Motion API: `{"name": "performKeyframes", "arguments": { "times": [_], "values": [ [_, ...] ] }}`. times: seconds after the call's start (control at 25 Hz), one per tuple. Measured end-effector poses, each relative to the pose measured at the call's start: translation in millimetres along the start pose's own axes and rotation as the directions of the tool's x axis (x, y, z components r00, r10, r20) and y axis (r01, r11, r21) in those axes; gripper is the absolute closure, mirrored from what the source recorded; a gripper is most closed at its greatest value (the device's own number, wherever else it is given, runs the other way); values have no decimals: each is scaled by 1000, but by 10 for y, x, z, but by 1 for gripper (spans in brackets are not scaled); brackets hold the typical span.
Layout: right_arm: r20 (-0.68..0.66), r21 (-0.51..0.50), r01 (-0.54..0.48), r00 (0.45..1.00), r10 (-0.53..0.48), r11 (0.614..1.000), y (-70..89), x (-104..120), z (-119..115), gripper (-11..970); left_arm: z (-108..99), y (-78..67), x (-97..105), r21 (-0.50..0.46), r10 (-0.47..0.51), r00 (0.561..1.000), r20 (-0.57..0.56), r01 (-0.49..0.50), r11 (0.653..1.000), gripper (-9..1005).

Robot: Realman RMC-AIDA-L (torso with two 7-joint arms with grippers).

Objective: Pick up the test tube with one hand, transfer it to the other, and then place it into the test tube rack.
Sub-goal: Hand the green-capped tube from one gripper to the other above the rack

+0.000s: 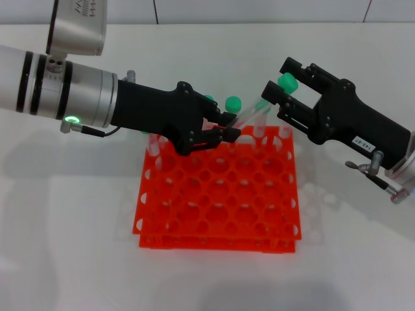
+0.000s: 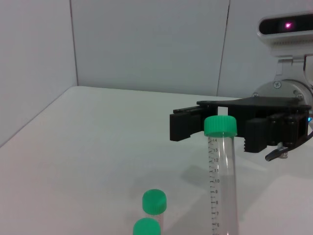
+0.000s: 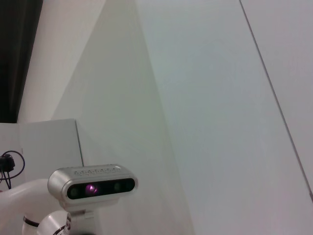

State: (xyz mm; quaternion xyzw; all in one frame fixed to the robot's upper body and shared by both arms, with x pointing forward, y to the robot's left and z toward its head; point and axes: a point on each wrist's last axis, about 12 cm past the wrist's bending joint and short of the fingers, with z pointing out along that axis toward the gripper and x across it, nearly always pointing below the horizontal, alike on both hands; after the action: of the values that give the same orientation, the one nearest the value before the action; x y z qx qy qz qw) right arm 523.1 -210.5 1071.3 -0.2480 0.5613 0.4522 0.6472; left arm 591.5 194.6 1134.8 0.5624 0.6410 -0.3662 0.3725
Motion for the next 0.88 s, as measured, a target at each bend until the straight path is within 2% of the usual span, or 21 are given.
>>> {"name": "performKeyframes", "arguments": {
  "times": [0.4,0.8,0.88],
  "values": [
    [12,24,0,1000,0,1000,-19,-6,-14,344,0,0,1,-1,0,1000,0,0,1000,797],
    [8,18,4,1000,-4,1000,-21,-10,-2,701,2,11,-11,-10,1,1000,-1,-1,1000,756],
    [9,19,4,1000,-4,1000,-22,-10,-6,701,5,12,-11,-12,0,1000,-1,0,1000,748]
  ]
}}
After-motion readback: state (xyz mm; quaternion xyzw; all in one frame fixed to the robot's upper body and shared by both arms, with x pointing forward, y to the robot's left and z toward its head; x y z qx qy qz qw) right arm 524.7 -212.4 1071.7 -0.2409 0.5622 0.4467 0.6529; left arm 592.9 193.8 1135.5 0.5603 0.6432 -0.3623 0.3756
